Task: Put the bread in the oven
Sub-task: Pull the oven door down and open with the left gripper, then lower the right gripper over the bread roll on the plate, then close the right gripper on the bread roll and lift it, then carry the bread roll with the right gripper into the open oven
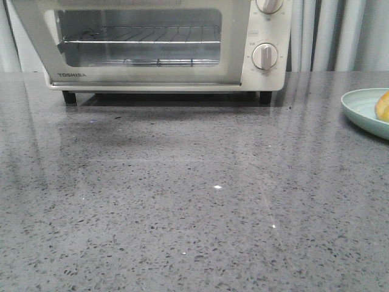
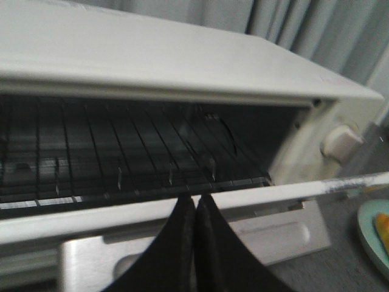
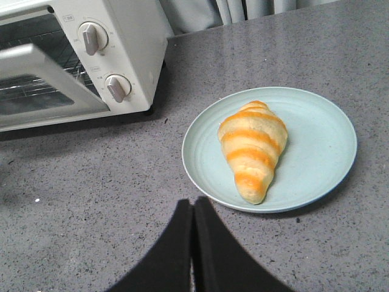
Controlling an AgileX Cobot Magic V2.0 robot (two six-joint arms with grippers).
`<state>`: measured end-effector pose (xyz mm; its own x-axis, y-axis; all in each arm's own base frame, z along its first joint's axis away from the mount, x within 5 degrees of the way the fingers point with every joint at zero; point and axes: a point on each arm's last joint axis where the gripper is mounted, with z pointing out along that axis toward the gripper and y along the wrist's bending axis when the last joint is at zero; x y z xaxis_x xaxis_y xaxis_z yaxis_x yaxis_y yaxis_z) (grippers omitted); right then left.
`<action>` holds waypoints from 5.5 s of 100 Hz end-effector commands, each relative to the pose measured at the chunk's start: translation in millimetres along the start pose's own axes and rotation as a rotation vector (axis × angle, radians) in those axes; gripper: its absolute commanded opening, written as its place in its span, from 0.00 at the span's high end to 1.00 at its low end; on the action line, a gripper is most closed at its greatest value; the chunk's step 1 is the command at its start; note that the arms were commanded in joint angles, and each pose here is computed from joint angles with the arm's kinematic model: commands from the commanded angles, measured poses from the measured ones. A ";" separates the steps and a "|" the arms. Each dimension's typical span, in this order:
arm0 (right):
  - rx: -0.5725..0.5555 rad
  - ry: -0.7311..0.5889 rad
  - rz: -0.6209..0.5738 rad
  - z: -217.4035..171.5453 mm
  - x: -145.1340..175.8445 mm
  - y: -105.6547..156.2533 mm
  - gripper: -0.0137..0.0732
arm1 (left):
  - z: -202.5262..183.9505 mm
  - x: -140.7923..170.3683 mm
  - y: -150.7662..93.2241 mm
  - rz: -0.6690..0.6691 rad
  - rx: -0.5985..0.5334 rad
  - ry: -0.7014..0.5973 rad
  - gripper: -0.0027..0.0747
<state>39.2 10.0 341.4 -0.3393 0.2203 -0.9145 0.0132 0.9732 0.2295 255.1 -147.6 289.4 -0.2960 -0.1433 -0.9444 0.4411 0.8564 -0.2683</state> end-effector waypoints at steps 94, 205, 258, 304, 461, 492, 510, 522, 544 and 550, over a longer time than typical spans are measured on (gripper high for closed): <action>0.043 0.242 0.038 72.7 -36.5 -3.4 0.36 | -229.7 -61.8 -35.7 0.071 0.263 -0.253 0.99; 0.221 0.749 -0.067 273.0 -74.1 -39.0 0.37 | -242.4 -53.7 -28.6 0.080 0.231 -0.190 0.99; 0.222 0.764 -0.065 277.4 -70.5 -40.3 0.74 | -242.4 -53.7 -28.6 0.080 0.231 -0.190 0.99; 0.172 0.804 -0.132 255.2 -93.0 -15.9 0.93 | -246.1 -59.3 -29.2 0.086 0.230 -0.208 0.99; -0.314 0.313 -0.977 208.3 -113.6 273.0 0.92 | -264.0 -65.7 -23.2 0.143 0.187 -0.237 0.99; -0.219 0.230 -1.095 253.4 -95.9 286.0 0.92 | -264.0 -65.7 -23.2 0.143 0.187 -0.237 0.99; -0.191 0.193 -1.108 270.5 -96.9 282.2 0.92 | -264.0 -65.7 -23.2 0.143 0.187 -0.237 0.99; -0.177 0.175 -1.101 282.0 -99.8 276.2 0.92 | -264.0 -65.7 -23.2 0.143 0.187 -0.237 0.99; -0.171 0.143 -1.092 300.2 -100.5 270.2 0.92 | -264.0 -65.7 -23.2 0.143 0.187 -0.237 0.99; -0.169 0.145 -1.093 305.0 -98.5 269.3 0.92 | -264.0 -65.6 -23.4 0.139 0.189 -0.236 0.99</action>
<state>365.0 279.4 354.2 -0.2947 -0.7925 -0.5339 -0.5547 0.5968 -0.5798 43.0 -28.3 392.5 -0.0950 -0.1007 -0.9904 0.6019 0.7866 -0.1377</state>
